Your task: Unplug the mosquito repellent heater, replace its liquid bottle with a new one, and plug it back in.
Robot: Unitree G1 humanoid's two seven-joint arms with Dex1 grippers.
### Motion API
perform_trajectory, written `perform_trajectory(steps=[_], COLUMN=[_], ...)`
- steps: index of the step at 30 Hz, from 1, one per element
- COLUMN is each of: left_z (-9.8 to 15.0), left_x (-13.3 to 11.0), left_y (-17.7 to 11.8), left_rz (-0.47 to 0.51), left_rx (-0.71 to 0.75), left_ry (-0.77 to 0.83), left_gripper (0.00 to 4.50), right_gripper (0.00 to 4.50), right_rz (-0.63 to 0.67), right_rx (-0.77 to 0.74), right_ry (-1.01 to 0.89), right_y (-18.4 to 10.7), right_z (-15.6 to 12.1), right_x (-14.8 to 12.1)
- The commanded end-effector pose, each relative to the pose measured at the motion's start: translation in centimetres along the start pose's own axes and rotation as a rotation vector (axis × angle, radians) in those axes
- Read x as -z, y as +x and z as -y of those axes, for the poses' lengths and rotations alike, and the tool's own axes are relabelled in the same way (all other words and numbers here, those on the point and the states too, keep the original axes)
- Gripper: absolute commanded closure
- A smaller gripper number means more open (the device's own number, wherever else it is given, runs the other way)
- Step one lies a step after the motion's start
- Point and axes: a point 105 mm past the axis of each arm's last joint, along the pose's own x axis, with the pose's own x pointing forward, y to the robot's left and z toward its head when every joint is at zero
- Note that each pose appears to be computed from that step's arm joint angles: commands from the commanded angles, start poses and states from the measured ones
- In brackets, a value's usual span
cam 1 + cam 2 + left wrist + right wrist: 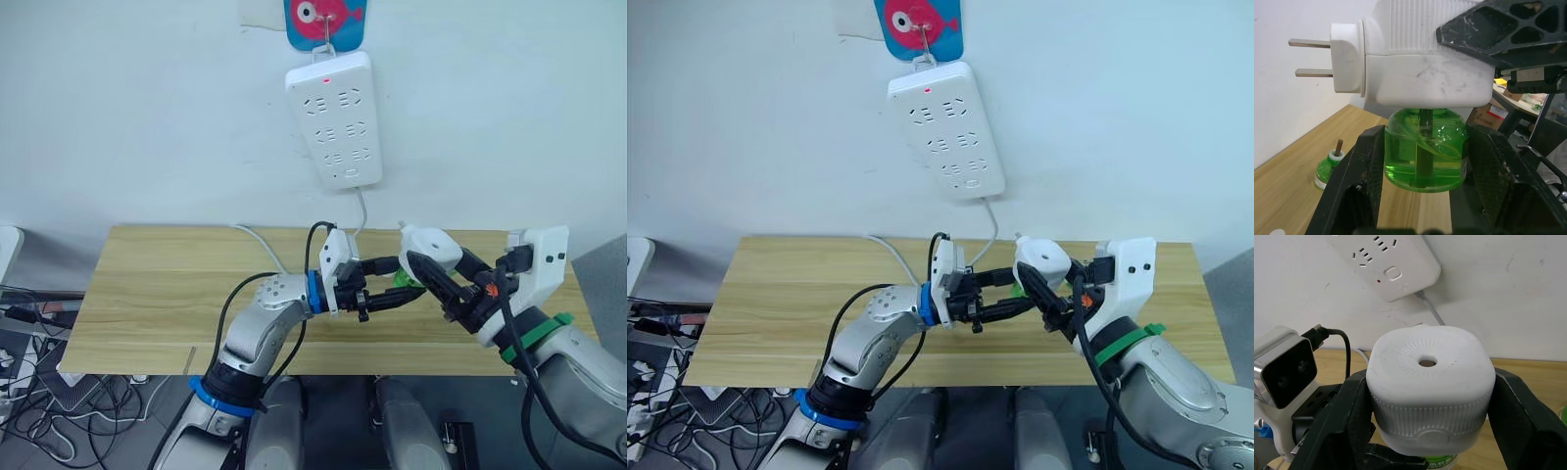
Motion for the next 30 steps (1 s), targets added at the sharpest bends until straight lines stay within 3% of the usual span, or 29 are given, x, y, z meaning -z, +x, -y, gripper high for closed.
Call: perform_trajectory(steps=[1,8,20,24,30], left_z=[1.3,0.8,-7.1,-9.6,-12.0], left_x=[-1.4,-2.0,-7.6,-9.1,-9.2], left_y=[0.4,-2.1,-9.3,-9.3,-7.7], left_rz=[0.049,-0.012,-0.044,-0.016,0.015], left_rx=[0.054,0.038,-0.377,-0.414,-0.386], left_ry=[0.034,0.058,0.285,0.339,0.360], left_gripper=[2.27,0.02,0.00,0.00,0.00], right_gripper=[1.60,1.60,1.60,1.60,1.60], right_rz=[0.046,0.086,0.127,0.141,0.161], right_rx=[-0.027,0.013,-0.073,-0.094,-0.093], right_ry=[-0.009,-0.065,-0.112,-0.104,-0.103], right_y=[-0.4,-0.7,-0.3,0.1,0.7], right_z=[-0.6,0.3,-1.1,-1.7,-1.8], right_x=[-0.6,-0.7,0.1,-0.1,-1.1])
